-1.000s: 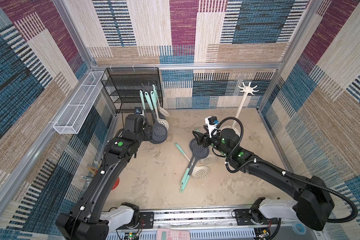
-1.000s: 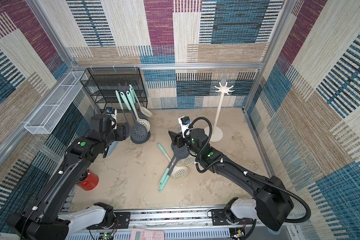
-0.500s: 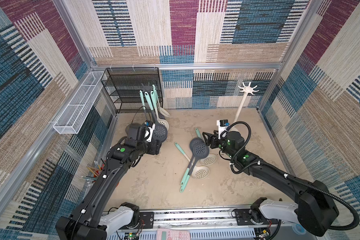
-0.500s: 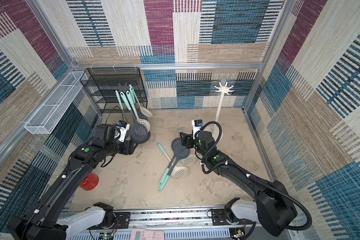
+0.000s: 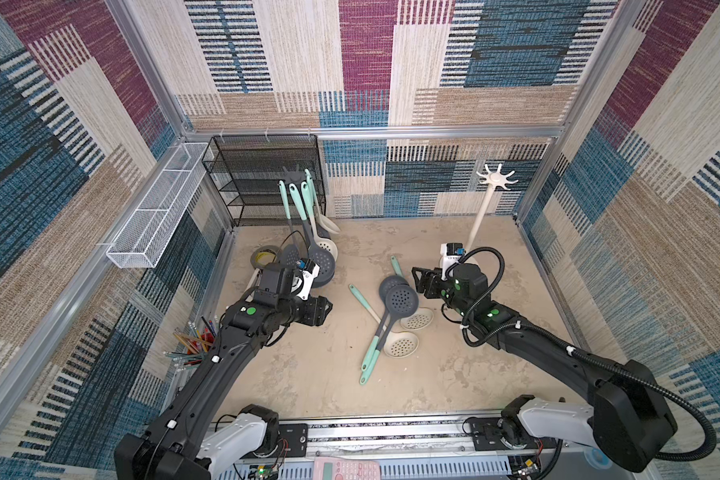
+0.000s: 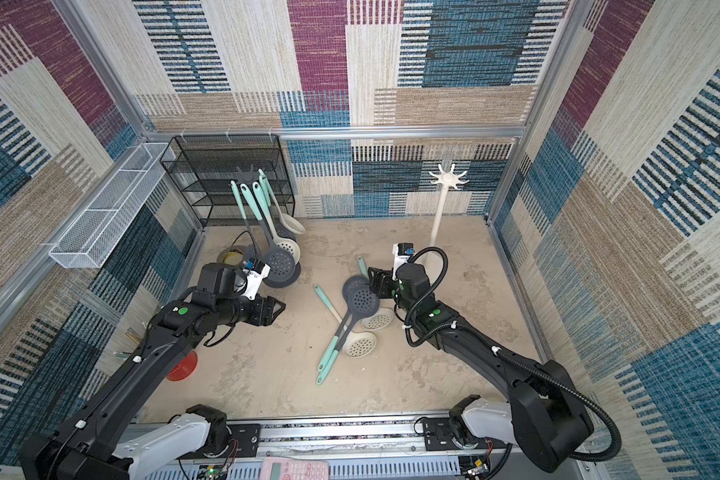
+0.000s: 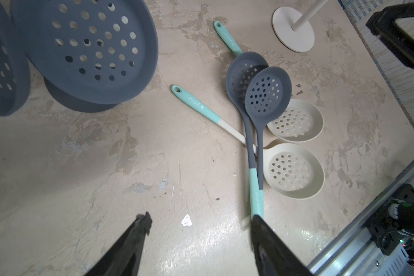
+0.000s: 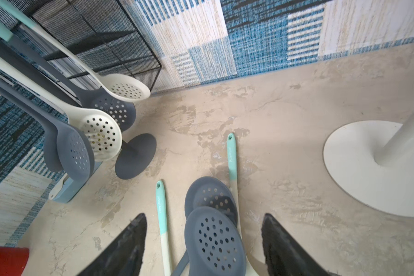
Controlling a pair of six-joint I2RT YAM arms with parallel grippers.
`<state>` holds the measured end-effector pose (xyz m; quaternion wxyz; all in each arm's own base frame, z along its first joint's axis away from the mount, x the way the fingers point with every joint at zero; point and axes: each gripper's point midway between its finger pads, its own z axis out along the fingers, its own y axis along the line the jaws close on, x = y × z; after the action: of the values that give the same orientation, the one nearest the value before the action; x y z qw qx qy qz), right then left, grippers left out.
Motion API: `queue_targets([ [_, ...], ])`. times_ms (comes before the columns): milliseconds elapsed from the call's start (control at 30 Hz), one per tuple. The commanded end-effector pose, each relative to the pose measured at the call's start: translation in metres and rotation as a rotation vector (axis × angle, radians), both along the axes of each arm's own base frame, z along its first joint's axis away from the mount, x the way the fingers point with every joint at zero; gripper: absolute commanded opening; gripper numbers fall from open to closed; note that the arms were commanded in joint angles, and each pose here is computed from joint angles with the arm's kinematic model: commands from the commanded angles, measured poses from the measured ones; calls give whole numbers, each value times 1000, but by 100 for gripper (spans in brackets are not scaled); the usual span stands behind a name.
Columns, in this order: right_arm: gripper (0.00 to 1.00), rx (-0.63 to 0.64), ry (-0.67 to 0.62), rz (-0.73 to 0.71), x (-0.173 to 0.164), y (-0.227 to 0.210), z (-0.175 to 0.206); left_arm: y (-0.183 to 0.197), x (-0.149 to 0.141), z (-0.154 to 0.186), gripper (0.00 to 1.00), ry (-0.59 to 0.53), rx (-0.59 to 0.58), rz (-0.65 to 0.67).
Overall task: Hang the skimmer on the kitchen utensil rack
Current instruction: Pick up the skimmer from the center of the board.
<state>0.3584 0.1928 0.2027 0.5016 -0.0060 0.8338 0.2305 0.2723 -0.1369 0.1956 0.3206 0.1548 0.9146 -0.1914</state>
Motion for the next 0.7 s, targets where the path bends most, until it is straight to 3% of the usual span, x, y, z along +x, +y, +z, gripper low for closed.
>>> queue_targets([
  [0,74,-23,64,45,-7,5,-12,-10,1,5,69,-18,-53,-28],
  [400,69,-38,215,207,-45,55,-45,-2,5,6,67,-16,-42,43],
  [667,62,42,313,237,-75,91,-58,-5,6,2,62,15,-62,49],
])
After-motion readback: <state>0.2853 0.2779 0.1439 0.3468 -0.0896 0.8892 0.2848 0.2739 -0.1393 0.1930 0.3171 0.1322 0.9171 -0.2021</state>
